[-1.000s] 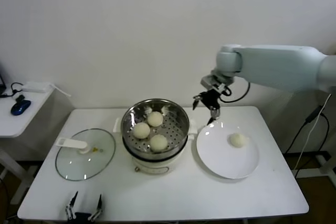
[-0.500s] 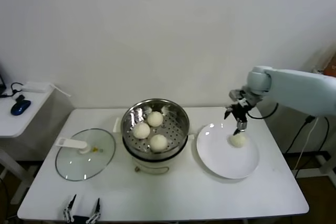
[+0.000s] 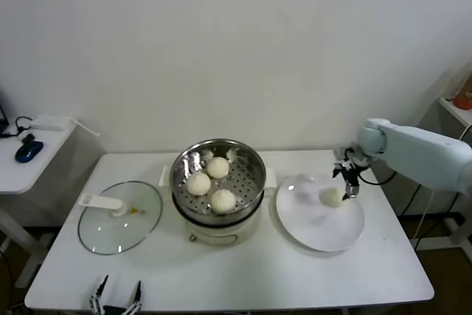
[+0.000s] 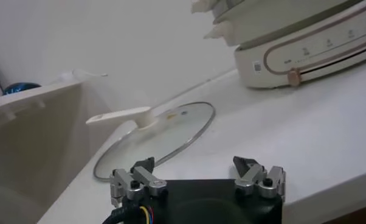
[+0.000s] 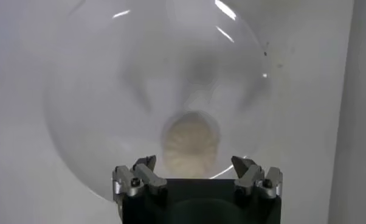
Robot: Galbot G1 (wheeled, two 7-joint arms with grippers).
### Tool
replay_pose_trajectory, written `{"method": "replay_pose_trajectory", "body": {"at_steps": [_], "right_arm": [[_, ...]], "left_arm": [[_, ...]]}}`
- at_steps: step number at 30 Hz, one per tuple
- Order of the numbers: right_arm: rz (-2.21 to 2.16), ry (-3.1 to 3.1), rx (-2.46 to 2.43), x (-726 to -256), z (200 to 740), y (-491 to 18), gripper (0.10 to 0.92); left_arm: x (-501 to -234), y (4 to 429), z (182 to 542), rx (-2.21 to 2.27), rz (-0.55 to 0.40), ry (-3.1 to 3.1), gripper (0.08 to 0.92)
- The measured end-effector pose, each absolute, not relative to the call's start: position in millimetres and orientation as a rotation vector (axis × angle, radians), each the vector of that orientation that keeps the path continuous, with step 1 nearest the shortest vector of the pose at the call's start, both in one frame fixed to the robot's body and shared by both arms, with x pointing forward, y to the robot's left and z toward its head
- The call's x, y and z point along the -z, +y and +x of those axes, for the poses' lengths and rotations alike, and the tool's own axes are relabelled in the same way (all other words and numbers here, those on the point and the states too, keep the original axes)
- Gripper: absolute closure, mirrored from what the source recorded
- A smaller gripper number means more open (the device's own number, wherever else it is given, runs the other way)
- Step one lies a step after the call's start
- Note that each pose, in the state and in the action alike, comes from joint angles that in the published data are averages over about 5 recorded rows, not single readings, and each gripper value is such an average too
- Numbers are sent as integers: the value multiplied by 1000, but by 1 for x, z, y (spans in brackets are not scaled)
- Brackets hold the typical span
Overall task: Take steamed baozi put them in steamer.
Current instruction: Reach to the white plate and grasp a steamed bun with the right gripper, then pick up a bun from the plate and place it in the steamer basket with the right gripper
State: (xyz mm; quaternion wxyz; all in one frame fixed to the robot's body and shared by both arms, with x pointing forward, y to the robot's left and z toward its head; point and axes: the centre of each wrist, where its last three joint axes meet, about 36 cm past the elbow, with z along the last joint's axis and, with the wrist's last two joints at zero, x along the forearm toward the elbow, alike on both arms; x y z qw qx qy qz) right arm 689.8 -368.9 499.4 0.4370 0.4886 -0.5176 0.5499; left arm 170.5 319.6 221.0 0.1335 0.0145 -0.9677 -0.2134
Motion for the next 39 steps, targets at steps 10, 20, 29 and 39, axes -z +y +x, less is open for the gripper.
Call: {"method": "replay_pose_trajectory", "body": {"at_steps": [10, 20, 29, 39], "right_arm": [[1175, -1324, -1349, -463, 685, -373, 200], [1160, -1366, -1332, -456, 683, -377, 322], [1180, -1388, -1313, -477, 681, -373, 485], [1264, -1491, -1326, -606, 684, -319, 479]], "left_arm": [[-221, 321, 169, 625, 37, -2798, 177], [-220, 321, 168, 626, 40, -2797, 177], [-221, 323, 167, 632, 48, -2795, 177], [-223, 321, 169, 622, 48, -2802, 177]]}}
